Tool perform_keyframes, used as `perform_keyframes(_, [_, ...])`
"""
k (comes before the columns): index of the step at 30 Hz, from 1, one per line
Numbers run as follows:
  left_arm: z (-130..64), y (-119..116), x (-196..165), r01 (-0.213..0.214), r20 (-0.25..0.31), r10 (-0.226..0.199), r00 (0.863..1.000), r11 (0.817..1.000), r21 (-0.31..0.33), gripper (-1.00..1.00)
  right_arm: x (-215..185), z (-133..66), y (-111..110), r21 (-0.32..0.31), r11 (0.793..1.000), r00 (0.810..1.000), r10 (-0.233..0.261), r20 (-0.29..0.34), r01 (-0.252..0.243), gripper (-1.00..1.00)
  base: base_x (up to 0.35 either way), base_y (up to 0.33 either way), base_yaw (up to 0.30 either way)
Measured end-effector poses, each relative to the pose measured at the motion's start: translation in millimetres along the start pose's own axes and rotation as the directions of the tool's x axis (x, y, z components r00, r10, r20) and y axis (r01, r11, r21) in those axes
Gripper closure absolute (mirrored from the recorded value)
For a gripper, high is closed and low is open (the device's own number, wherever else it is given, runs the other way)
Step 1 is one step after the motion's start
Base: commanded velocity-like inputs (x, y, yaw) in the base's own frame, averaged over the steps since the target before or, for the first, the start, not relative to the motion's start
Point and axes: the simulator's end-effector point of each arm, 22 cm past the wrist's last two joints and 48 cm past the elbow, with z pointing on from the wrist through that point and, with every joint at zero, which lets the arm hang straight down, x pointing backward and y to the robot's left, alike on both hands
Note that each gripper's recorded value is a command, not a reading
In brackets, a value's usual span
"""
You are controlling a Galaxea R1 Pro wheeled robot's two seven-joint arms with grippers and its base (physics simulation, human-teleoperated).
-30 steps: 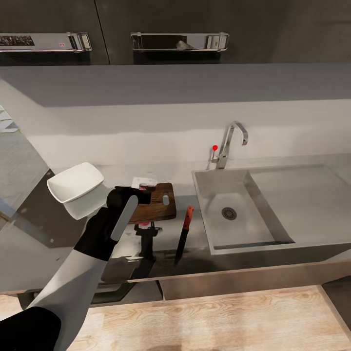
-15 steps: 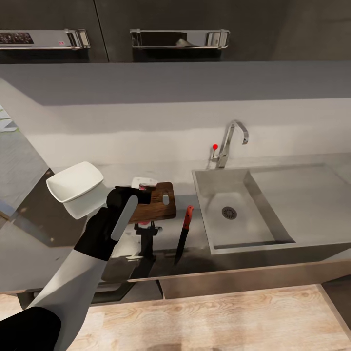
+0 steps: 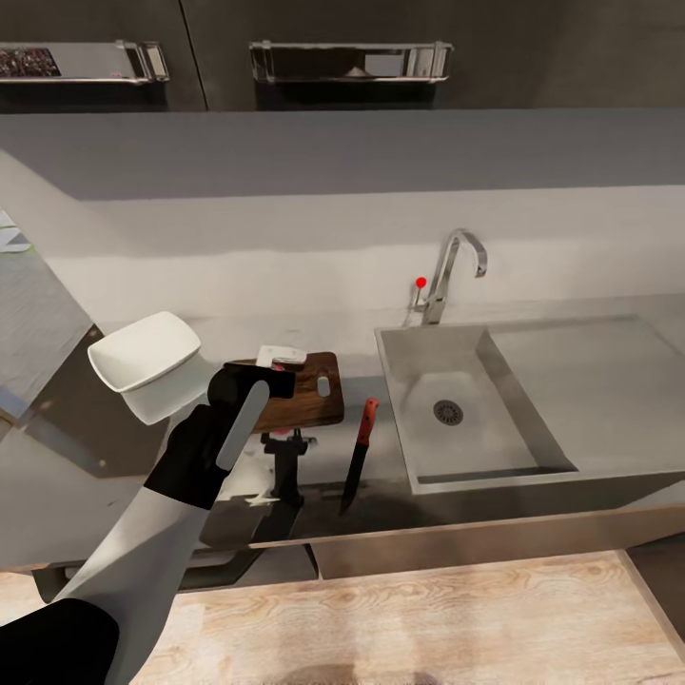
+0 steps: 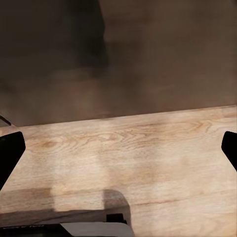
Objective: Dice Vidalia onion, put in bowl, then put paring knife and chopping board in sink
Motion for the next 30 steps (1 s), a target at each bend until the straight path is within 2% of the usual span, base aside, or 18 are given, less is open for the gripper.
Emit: perform_keyframes(30, [-0.6,0.2,-1.3,0.002,0.004,-0.002,1.000,1.000,0.001,1.00,0.5,-0.1,0.2,-0.001,1.000,1.000,0.000,-0.001,0.000,-1.00,0.000,0.000,0.000])
